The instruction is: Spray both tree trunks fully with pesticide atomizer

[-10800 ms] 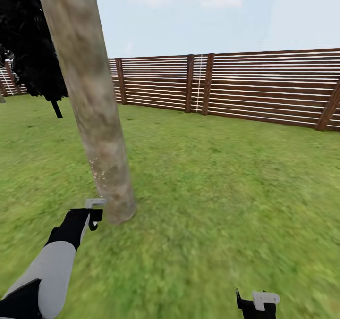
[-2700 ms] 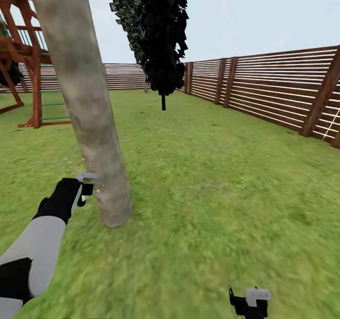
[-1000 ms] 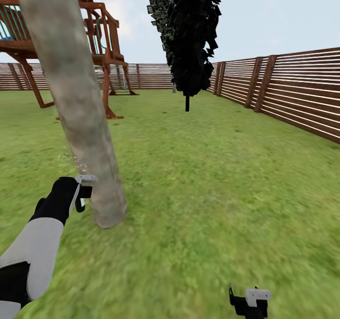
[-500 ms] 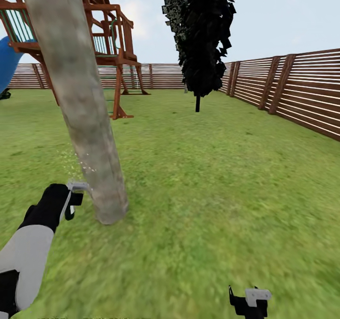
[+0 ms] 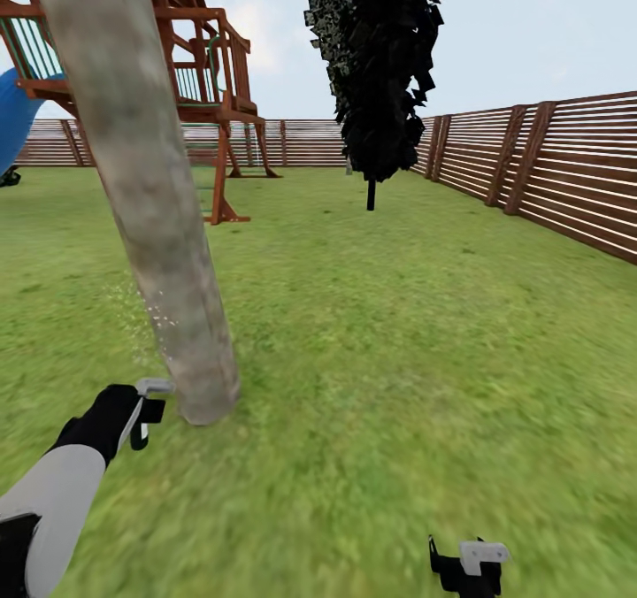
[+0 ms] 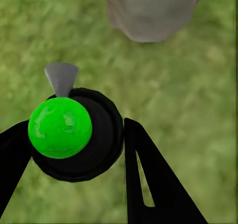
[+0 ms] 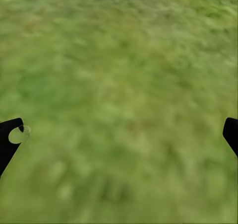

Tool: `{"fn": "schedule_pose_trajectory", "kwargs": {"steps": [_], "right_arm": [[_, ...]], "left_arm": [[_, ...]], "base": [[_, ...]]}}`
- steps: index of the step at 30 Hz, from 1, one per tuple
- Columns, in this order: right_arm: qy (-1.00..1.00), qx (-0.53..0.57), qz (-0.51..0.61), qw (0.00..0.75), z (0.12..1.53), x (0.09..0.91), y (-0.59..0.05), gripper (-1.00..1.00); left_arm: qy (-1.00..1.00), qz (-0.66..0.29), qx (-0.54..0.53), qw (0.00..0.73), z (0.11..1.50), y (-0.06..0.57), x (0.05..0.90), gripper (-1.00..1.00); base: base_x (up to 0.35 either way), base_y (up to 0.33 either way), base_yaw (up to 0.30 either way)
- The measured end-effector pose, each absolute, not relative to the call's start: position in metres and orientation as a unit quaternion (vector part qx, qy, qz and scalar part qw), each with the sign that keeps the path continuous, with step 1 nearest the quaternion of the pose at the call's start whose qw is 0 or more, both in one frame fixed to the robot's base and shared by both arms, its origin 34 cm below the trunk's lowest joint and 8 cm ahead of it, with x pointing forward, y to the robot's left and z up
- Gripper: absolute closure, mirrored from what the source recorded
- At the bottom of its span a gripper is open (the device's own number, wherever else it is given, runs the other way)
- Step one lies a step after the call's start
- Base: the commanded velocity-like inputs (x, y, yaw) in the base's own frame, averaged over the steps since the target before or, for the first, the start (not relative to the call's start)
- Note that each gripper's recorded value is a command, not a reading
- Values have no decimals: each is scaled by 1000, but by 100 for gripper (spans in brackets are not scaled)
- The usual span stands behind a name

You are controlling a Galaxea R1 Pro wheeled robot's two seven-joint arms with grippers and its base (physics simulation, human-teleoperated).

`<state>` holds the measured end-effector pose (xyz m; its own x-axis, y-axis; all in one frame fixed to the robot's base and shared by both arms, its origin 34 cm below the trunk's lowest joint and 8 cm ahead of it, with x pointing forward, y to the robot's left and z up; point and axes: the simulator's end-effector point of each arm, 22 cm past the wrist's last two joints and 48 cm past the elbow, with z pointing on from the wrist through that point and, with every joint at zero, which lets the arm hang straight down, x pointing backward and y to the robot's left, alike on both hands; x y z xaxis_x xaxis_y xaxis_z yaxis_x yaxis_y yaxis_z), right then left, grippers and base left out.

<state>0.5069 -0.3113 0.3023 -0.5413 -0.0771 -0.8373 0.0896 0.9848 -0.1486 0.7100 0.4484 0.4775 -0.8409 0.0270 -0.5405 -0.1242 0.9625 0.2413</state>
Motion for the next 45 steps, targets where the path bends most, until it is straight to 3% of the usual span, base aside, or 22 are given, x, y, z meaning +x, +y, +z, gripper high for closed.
{"fn": "schedule_pose_trajectory", "kwargs": {"steps": [10, 12, 18, 35, 45], "right_arm": [[873, 4, -87, 479, 302, 507, -311, -100], [873, 4, -87, 479, 302, 507, -311, -100], [873, 4, -87, 479, 302, 507, -311, -100], [873, 4, -89, 480, 303, 508, -314, -100], [874, 5, -88, 479, 302, 507, -313, -100]], "left_arm": [[953, 130, -23, 271, 462, 445, 700, 100], [948, 101, -20, 300, 462, 409, 715, 100], [933, 84, -33, 348, 474, 407, 731, 100], [931, 112, -44, 344, 467, 419, 722, 100], [929, 112, -48, 349, 470, 421, 724, 100]], "base": [[198, 0, 111], [1, 0, 16], [0, -28, 8], [71, -262, 88], [185, -202, 265]]}}
